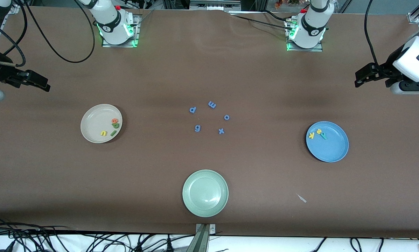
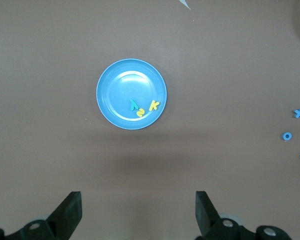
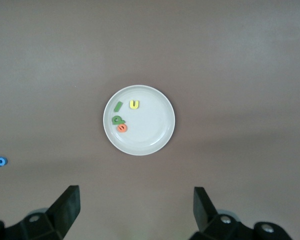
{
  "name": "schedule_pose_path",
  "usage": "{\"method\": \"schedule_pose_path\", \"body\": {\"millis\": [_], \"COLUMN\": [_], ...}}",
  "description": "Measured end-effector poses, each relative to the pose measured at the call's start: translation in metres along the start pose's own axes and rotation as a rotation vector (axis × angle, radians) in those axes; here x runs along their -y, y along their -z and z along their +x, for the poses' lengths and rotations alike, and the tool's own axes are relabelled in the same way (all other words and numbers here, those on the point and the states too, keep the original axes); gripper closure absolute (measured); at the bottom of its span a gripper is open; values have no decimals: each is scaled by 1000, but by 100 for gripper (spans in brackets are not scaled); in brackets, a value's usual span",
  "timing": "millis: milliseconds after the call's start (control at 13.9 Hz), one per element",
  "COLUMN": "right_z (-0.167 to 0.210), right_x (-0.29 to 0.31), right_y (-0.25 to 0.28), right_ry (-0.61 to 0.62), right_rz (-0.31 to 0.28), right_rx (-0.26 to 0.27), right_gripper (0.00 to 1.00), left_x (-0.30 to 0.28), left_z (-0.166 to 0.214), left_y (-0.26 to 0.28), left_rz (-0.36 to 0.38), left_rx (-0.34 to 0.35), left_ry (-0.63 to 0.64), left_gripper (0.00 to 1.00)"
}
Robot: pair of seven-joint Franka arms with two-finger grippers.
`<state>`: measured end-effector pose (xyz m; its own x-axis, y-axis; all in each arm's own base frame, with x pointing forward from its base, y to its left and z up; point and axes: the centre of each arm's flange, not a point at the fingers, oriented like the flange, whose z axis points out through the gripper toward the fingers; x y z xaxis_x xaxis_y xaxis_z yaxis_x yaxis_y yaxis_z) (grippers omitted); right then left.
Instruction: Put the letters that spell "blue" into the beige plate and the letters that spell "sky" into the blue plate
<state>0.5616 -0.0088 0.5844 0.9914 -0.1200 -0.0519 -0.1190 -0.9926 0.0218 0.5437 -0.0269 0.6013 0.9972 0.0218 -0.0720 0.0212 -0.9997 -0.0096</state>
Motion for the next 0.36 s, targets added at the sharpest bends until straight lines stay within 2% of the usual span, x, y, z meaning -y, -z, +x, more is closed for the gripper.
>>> {"method": "schedule_pose_path", "body": {"millis": [360], "right_z": [3], "right_x": [-6], "right_y": [-4], "right_ry": [-11], "right_rz": [0], "right_rx": [-2], "right_gripper": [0], "left_x": [0], "left_z": [0], "left_y": [0], "left_rz": [0], "left_rx": [0], "left_ry": [-1], "left_gripper": [0]}}
